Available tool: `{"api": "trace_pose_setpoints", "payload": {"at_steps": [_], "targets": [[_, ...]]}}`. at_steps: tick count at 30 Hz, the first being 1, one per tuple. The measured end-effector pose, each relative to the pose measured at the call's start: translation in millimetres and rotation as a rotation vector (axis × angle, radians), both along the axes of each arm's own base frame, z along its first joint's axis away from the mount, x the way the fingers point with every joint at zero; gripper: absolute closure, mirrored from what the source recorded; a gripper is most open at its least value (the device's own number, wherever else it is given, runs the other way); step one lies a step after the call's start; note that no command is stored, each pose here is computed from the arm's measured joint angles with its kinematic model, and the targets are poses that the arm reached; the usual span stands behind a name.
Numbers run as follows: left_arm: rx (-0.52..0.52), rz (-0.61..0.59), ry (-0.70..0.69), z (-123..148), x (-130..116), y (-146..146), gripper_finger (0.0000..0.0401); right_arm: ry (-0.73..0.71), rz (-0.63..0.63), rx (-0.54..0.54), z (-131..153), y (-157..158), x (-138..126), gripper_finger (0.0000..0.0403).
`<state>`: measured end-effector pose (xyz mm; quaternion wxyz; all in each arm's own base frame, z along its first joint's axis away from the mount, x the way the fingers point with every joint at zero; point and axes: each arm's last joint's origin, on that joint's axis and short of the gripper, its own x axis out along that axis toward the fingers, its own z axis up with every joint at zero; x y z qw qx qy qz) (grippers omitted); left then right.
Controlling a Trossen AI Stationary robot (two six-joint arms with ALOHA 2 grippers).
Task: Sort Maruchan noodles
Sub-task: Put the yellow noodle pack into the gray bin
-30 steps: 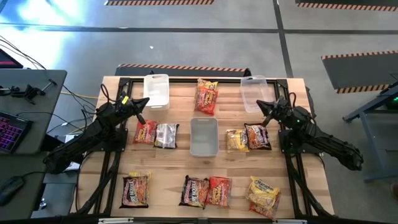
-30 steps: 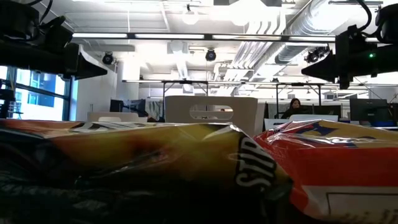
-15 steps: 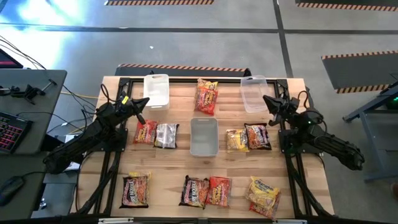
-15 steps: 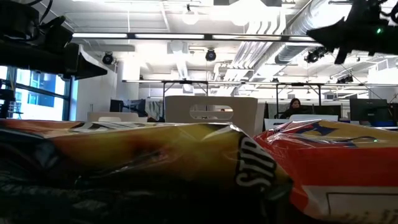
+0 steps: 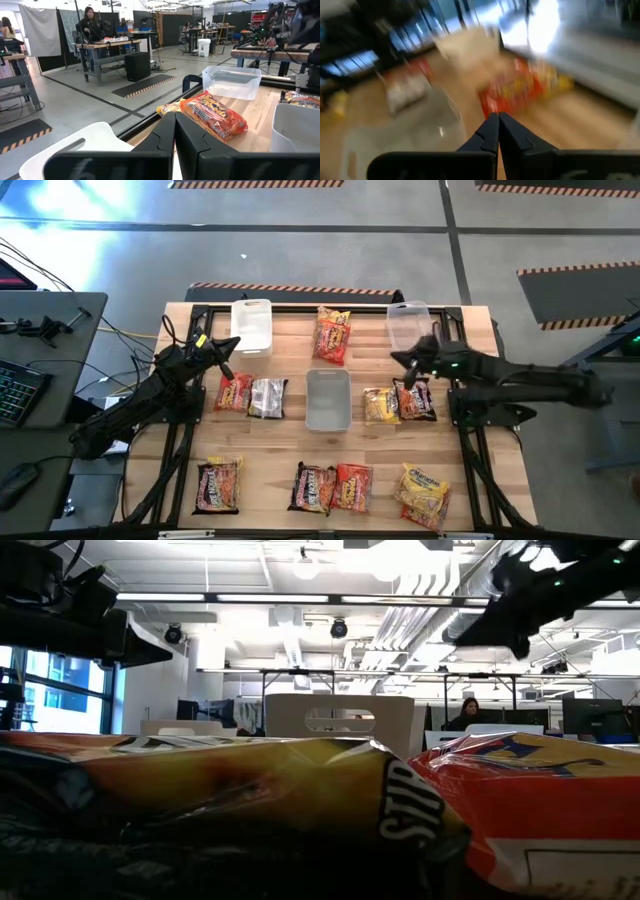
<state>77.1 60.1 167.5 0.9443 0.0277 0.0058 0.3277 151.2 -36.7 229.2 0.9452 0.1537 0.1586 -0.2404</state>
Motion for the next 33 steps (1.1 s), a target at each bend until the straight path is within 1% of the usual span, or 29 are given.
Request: {"api": "trace_pose_setpoints", "payload": {"at_steps": [3, 5, 10, 13, 16, 19, 22, 29, 33], "targets": [[0.000, 0.000, 0.000, 0.0, 0.0, 0.0, 0.0401, 0.141, -0.054, 0.154, -4.5, 7.9, 14.4, 0.0391], [0.000, 0.000, 0.000, 0.1, 0.0, 0.0, 0.0401, 0.219, -0.093, 0.267, -6.8, 14.3, 21.8, 0.0372], [0.000, 0.000, 0.000, 0.1, 0.0, 0.0, 0.0401, 0.325, -0.240, 0.513, -16.3, 30.9, 37.6, 0.0297], [0.000, 0.000, 0.000, 0.0, 0.0, 0.0, 0.0401, 0.381, -0.316, 0.624, -30.6, 40.3, 45.6, 0.0253], [0.000, 0.000, 0.000, 0.0, 0.0, 0.0, 0.0401, 0.456, -0.368, 0.714, -46.6, 46.0, 52.3, 0.0222], [0.000, 0.000, -0.001, 0.1, 0.0, 0.0, 0.0401, 0.507, -0.429, 0.769, -60.0, 47.8, 57.4, 0.0207], [0.000, 0.000, -0.001, 0.1, 0.0, 0.0, 0.0401, 0.546, -0.499, 0.797, -70.8, 48.3, 59.9, 0.0207], [0.000, 0.000, 0.000, 0.1, 0.0, 0.0, 0.0401, 0.510, -0.486, 0.817, -76.0, 49.1, 70.1, 0.0221], [0.000, 0.000, -0.001, 0.1, 0.0, 0.0, 0.0401, 0.487, -0.495, 0.814, -76.0, 48.6, 71.4, 0.0250]]}}
